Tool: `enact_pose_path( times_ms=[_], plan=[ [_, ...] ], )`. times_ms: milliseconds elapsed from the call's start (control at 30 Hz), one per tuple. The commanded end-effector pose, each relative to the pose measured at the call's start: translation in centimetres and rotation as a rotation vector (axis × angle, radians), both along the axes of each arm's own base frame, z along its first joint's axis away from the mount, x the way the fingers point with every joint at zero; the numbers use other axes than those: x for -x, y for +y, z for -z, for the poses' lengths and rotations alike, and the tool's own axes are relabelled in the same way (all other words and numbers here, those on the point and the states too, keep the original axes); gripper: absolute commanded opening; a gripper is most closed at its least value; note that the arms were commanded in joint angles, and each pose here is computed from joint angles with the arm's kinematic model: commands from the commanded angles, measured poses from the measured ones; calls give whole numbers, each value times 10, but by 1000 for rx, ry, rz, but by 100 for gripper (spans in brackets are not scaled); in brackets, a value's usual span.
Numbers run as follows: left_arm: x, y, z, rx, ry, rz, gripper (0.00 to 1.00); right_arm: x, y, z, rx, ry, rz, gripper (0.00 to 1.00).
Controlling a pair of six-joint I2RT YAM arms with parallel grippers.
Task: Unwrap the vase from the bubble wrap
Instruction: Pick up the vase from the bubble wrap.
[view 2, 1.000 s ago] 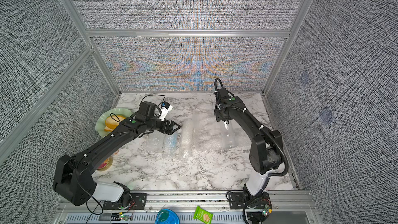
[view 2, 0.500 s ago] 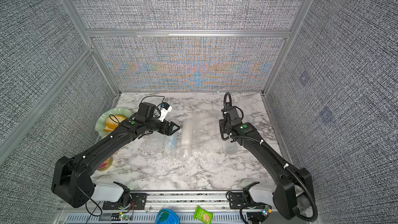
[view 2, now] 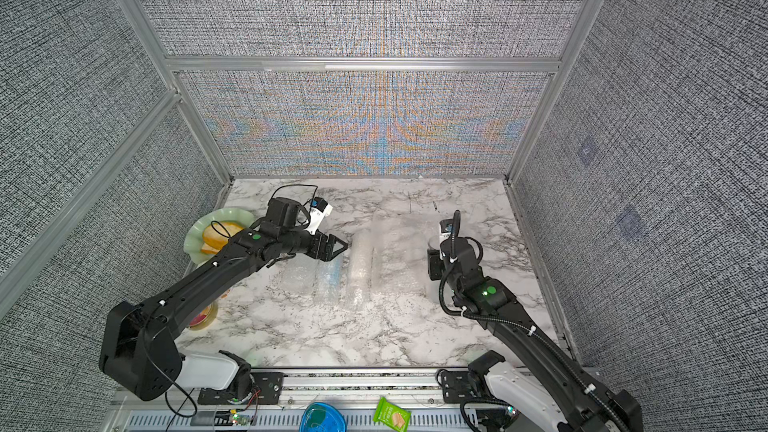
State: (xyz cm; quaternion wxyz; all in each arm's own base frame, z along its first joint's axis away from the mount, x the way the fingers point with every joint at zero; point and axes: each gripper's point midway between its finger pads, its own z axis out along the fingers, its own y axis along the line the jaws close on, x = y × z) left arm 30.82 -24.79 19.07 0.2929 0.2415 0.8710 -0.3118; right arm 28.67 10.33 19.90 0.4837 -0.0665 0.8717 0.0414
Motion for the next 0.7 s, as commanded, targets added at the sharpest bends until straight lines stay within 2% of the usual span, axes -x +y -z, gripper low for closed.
enact_pose_path(
  times_ms=[0,367,667],
  plan=[
    [-2,-4,-3,28,-11,11,89,-2,11,-19,-84,-79,-25,49],
    [-1,-7,0,36,3,24,89,16,22,6,-64,-49,-34,51],
    [0,-8,0,42,3,29,89,31,24,1,-49,-103,-31,59]
  ],
)
